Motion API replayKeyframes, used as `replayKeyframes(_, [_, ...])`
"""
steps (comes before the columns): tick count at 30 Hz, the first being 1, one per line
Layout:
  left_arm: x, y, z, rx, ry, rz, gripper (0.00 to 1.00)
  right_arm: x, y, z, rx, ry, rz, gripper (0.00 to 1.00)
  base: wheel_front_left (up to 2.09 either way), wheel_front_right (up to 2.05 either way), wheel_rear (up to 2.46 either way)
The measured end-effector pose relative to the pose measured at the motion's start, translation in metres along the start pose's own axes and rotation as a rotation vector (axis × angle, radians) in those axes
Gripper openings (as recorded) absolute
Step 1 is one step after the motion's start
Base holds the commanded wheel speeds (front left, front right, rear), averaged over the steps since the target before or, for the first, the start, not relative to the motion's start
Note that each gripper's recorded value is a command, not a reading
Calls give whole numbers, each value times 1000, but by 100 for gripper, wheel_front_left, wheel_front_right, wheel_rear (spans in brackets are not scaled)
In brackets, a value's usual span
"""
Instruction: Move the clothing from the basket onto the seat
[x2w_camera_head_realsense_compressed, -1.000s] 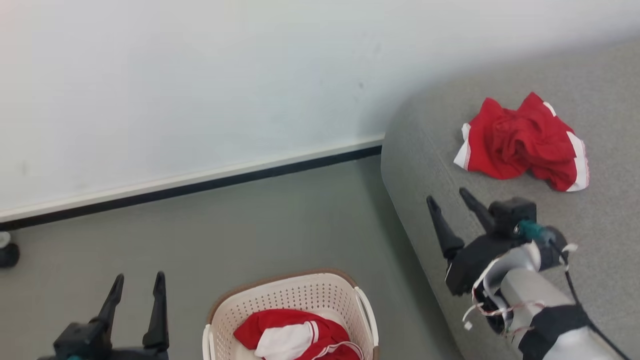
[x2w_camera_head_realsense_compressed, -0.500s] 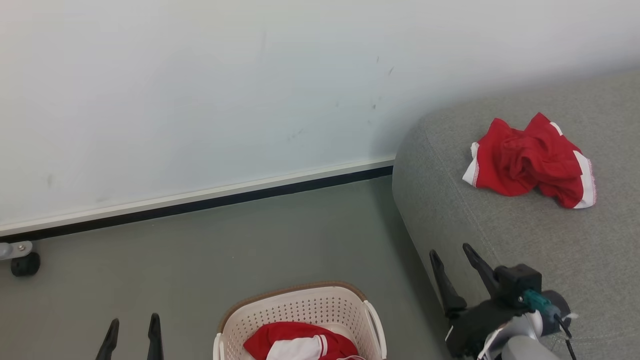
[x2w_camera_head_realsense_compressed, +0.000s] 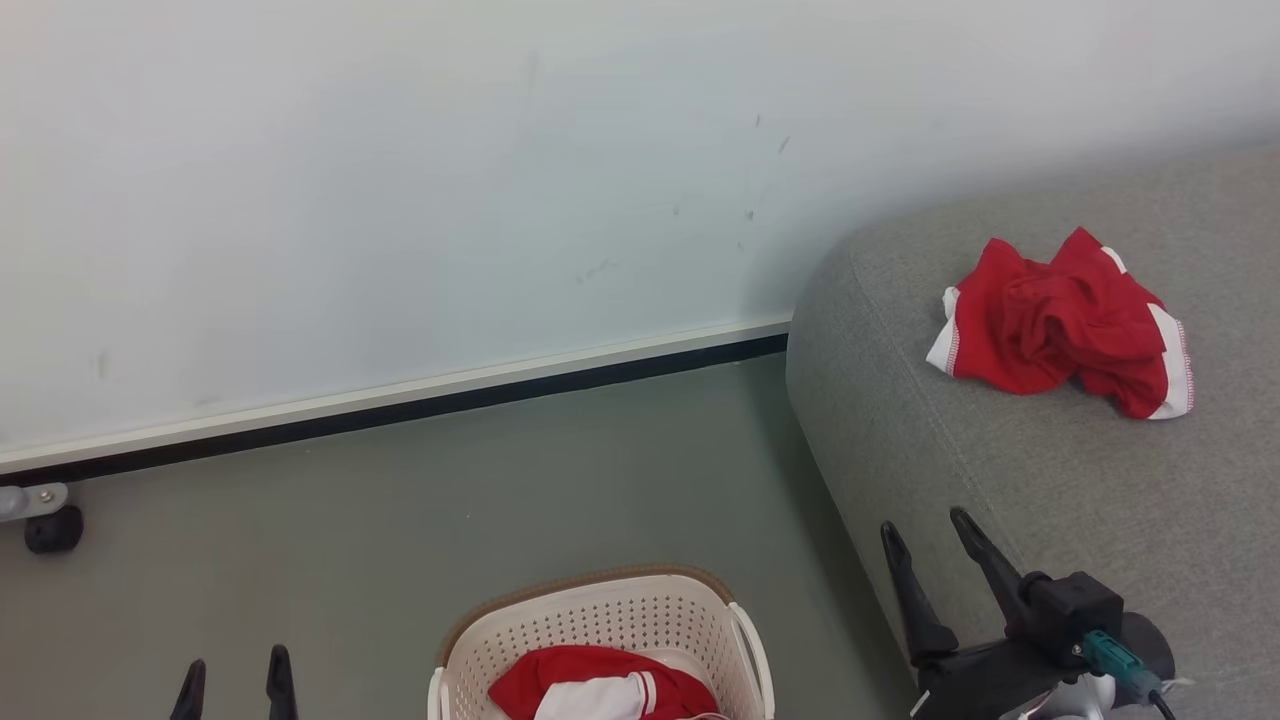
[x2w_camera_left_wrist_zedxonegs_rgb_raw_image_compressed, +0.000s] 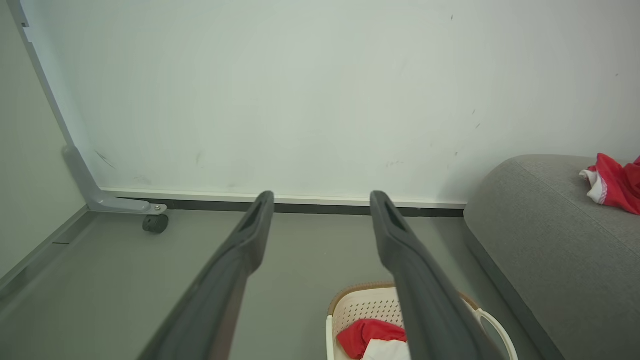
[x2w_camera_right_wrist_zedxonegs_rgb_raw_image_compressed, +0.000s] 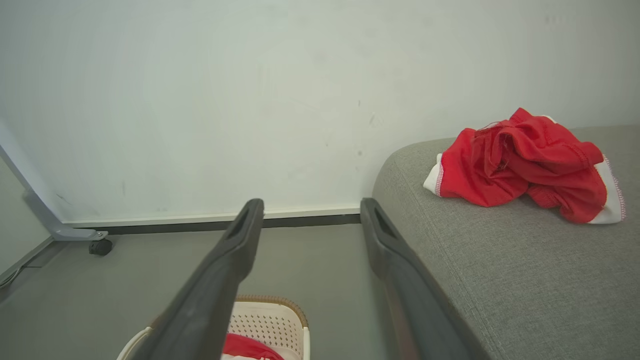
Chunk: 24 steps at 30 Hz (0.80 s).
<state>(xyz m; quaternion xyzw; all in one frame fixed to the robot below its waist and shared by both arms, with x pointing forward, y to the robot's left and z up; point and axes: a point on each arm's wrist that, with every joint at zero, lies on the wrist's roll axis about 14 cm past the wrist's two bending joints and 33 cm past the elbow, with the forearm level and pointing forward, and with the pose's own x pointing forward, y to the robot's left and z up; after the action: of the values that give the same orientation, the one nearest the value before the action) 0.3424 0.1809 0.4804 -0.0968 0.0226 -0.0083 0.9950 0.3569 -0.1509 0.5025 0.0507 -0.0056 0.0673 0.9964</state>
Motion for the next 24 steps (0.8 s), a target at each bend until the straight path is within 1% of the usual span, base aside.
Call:
replayKeyframes(10, [0, -2, 8, 21, -28, -3, 100, -1, 3, 22, -7, -74, 7, 100, 0, 0, 0])
replayKeyframes(24, [1, 0, 12, 24, -43, 2, 100, -5, 0, 29, -6, -101, -11, 100, 0, 0, 0])
